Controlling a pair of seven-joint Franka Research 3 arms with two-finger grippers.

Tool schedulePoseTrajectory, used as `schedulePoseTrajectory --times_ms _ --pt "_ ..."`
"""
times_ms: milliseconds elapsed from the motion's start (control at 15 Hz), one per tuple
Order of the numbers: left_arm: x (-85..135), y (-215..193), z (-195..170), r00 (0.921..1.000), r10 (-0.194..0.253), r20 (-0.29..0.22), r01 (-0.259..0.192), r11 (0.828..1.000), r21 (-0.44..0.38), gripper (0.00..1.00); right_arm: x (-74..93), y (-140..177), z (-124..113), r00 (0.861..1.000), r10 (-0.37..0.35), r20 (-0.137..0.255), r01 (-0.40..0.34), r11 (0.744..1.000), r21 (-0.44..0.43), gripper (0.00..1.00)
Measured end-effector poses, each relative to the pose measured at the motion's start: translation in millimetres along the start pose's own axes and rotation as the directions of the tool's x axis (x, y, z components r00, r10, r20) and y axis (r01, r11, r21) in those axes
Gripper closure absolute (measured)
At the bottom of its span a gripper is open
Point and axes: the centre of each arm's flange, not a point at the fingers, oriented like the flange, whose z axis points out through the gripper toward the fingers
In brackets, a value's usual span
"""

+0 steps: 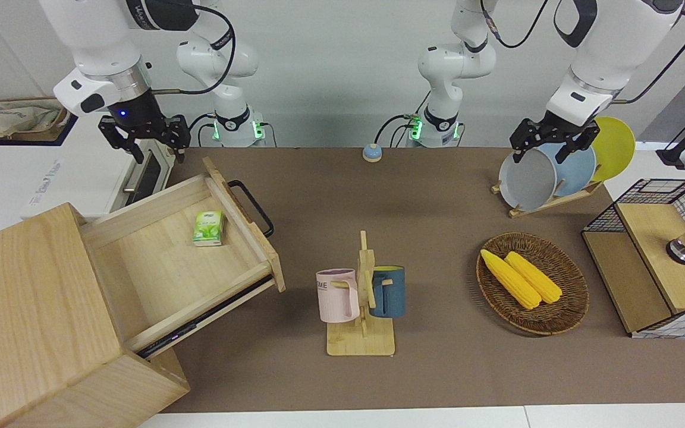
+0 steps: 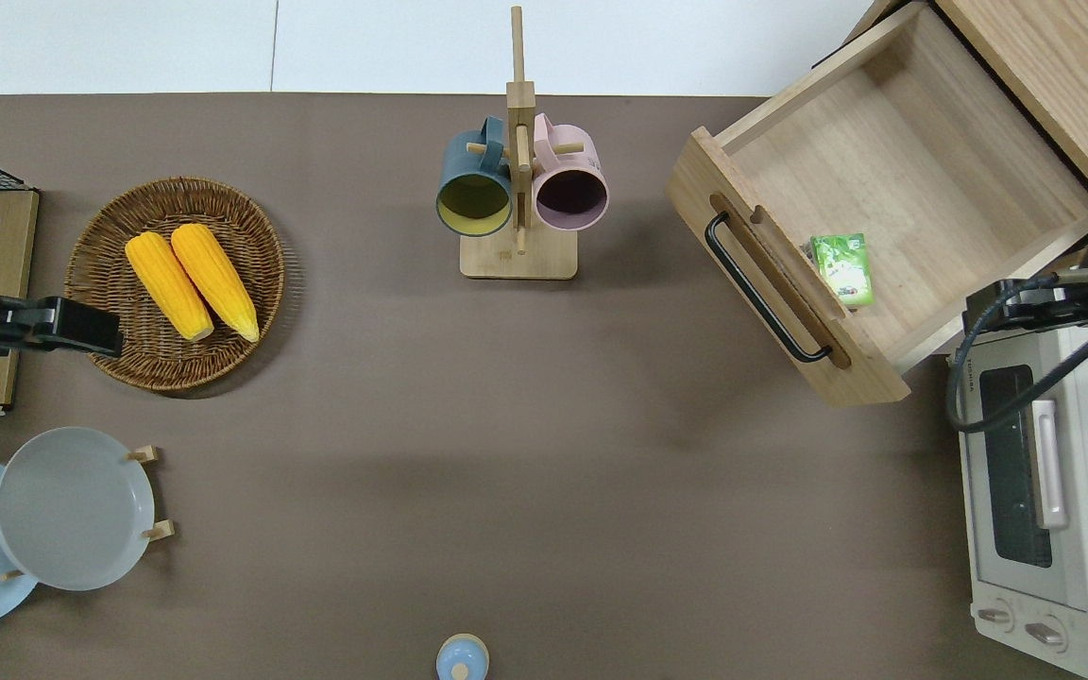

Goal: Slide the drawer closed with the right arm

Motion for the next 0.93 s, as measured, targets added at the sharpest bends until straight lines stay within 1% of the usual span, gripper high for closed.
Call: schedulePoseTrajectory --times_ms 133,200,333,667,733,933 --pt "0.0 0.0 0.0 1.0000 0.000 0.000 0.000 1.000 0.000 0.00 0.0 -0.2 0.0 1.000 0.000 0.000 0.000 1.000 0.000 0.73" --pt "0.0 0.0 0.0 1.0000 0.000 0.000 0.000 1.000 0.000 0.00 0.0 -0.2 0.0 1.000 0.000 0.000 0.000 1.000 0.000 0.80" --pt "0.0 0.0 0.0 1.0000 0.000 0.000 0.000 1.000 0.000 0.00 0.0 -0.3 0.0 1.000 -0.001 0.000 0.001 1.000 0.000 0.99" --pt "0.0 0.0 0.0 1.0000 0.000 0.000 0.000 1.000 0.000 0.00 -0.3 -4.7 -4.1 1.000 -0.009 -0.007 0.009 1.000 0.000 0.99" --pt "0.0 0.0 0.0 1.0000 0.000 0.000 0.000 1.000 0.000 0.00 -1.9 -8.2 -7.7 1.000 -0.014 -0.005 0.014 1.000 0.000 0.99" --pt "0.0 0.0 0.0 1.0000 0.000 0.000 0.000 1.000 0.000 0.00 -7.7 -22.8 -21.5 1.000 0.004 -0.006 -0.004 1.000 0.000 0.99"
